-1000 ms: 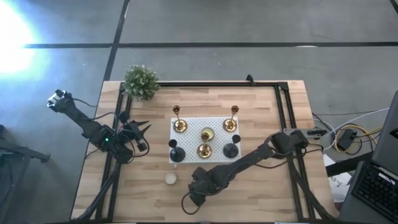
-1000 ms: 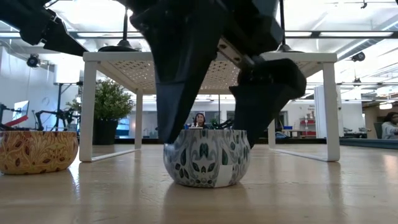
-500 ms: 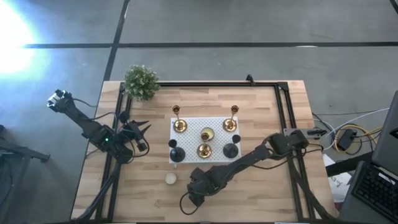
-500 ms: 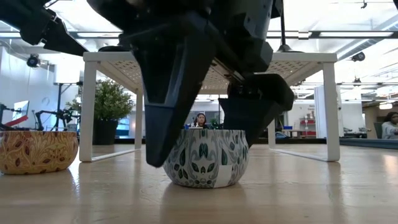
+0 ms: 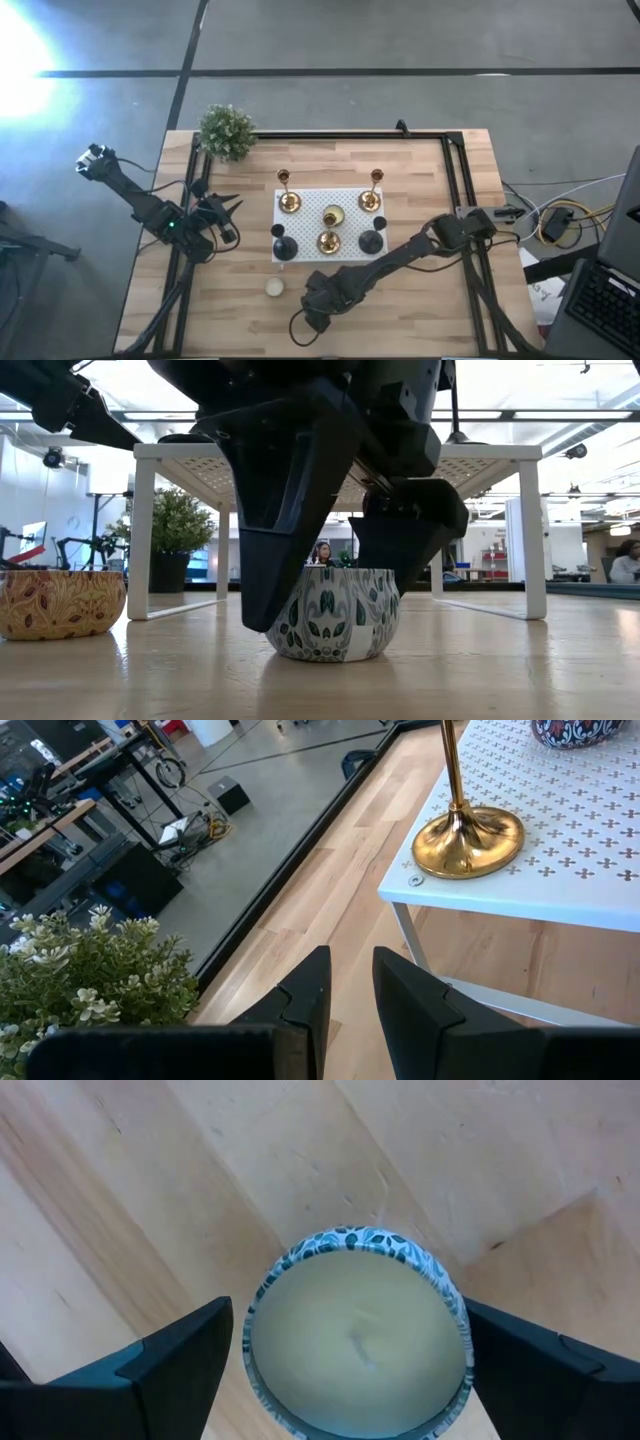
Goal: Pick & Place candle stick holders
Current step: Put the middle scented candle on the shelf
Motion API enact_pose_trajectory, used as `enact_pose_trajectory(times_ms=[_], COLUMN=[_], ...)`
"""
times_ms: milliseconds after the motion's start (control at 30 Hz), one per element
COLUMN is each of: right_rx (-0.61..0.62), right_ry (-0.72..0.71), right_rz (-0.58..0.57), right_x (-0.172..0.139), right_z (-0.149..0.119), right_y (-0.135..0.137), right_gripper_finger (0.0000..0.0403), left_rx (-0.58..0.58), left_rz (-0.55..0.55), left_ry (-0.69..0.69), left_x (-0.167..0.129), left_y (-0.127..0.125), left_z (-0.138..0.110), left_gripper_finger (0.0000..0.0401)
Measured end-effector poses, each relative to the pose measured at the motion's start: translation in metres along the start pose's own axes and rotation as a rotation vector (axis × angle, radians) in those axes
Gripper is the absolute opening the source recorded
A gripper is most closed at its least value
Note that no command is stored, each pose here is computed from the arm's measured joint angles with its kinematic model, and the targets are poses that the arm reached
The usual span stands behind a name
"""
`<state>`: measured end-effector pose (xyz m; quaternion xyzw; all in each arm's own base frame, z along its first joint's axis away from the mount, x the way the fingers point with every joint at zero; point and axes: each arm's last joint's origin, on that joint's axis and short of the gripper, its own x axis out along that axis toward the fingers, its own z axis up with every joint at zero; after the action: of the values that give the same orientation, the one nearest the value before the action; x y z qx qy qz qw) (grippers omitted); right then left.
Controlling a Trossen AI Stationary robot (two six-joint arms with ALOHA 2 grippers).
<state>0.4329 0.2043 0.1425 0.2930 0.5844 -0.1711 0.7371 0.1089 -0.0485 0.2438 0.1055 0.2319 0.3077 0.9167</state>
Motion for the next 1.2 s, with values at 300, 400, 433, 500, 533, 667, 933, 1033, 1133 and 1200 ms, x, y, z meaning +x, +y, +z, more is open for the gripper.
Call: enact_pose_trajectory(times_ms=[300, 400, 433, 500, 533, 667, 933, 1033, 1133, 1200], right_rx=[0.005, 0.004, 0.004, 0.005, 0.005, 0.003, -0.052, -0.077, -0.101, -0.121], right_ry=[0.007, 0.009, 0.01, 0.012, 0.015, 0.06, 0.075, 0.055, 0.049, 0.038], right_rz=[-0.012, -0.011, -0.012, -0.012, -0.011, -0.036, -0.082, -0.084, -0.071, -0.058], right_x=[0.0, -0.001, -0.001, -0.002, -0.003, -0.012, -0.066, -0.088, -0.113, -0.127], right_z=[0.0, 0.0, 0.0, 0.0, 0.0, -0.002, -0.008, -0.014, -0.02, -0.024], right_y=[-0.002, -0.002, -0.002, -0.002, -0.002, -0.002, 0.015, 0.023, 0.03, 0.032], right_gripper_finger=[0.0285, 0.0285, 0.0285, 0.0285, 0.0285, 0.0285, 0.0285, 0.0285, 0.0285, 0.0285], left_rx=[0.0, 0.0, 0.0, 0.0, 0.0, 0.0, 0.0, 0.0, 0.001, 0.0], left_rz=[0.0, 0.0, 0.0, 0.0, 0.0, 0.0, 0.0, 0.0, 0.0, 0.0], left_ry=[0.0, 0.0, 0.0, 0.0, 0.0, 0.0, 0.0, 0.0, 0.0, 0.0], left_x=[0.0, 0.0, 0.0, 0.0, 0.0, 0.0, 0.0, 0.0, 0.0, 0.0], left_y=[0.0, 0.0, 0.0, 0.0, 0.0, 0.0, 0.0, 0.0, 0.0, 0.0], left_z=[0.0, 0.0, 0.0, 0.0, 0.0, 0.0, 0.0, 0.0, 0.0, 0.0], left_gripper_finger=[0.0083, 0.0083, 0.0083, 0.0083, 0.0083, 0.0083, 0.0083, 0.0083, 0.0083, 0.0083])
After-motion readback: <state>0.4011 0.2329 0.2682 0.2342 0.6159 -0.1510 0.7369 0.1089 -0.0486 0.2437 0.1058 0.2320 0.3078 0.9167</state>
